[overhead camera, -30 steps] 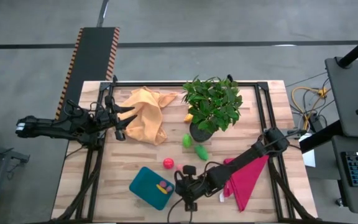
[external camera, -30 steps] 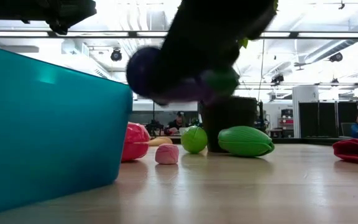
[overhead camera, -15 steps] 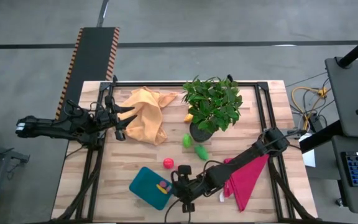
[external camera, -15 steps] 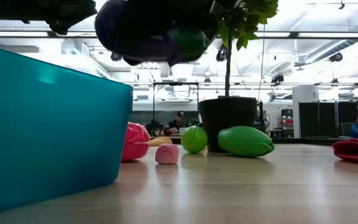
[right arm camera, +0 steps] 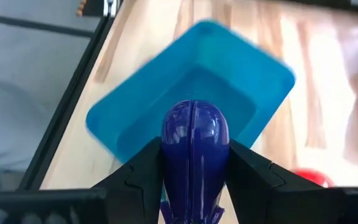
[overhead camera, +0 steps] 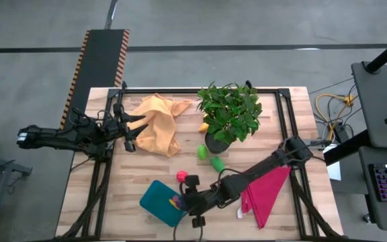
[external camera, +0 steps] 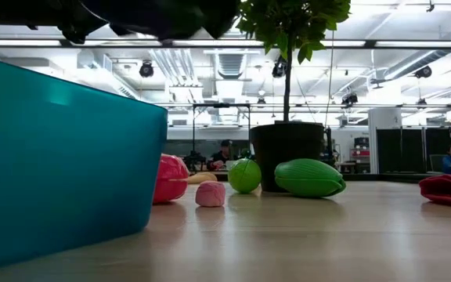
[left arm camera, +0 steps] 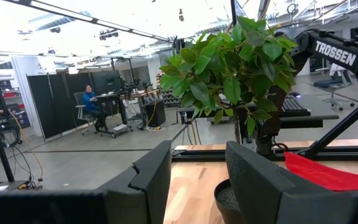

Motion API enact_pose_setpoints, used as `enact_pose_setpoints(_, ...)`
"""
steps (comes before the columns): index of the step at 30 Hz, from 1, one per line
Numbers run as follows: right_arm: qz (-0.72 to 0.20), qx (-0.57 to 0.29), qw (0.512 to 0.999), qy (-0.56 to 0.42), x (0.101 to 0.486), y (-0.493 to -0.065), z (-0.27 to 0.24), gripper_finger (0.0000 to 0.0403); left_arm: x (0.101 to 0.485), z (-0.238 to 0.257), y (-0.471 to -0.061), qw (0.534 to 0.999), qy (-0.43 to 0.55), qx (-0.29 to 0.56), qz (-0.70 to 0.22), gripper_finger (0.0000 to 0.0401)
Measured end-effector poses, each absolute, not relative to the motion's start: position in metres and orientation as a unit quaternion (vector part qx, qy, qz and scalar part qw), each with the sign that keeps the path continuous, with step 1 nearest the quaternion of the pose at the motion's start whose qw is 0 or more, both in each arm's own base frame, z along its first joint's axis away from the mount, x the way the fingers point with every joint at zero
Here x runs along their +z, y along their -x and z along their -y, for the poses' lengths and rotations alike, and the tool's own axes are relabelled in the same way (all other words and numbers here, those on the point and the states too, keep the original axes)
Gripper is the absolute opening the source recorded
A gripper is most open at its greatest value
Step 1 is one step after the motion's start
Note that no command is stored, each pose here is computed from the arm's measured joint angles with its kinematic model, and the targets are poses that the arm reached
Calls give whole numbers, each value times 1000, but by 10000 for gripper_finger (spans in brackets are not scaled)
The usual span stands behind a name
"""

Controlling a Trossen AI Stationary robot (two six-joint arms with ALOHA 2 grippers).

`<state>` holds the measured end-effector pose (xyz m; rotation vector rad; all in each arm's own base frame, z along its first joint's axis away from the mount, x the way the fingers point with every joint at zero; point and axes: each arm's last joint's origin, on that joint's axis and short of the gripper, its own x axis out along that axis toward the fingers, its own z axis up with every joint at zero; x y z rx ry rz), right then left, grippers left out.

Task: Pick and placing Produce into tupperware
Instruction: Put the violet eggplant into the blue bin

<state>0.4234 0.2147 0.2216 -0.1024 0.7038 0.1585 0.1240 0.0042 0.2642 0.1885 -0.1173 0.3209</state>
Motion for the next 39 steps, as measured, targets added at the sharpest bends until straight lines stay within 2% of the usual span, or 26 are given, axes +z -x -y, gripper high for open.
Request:
enact_pose_setpoints(8,-312,79,945,55,224,-431,-208,137,264,-4,-124,981,-94,159,58,140)
enact_pose_setpoints(15,-312,78,945,62,202,-440,-208,137,264,-4,-124,981,-94,159,59,140)
enact_pose_setpoints(39,-300,82,950,17,172,-453,-215,136,264,-4,-124,981,-94,159,58,140)
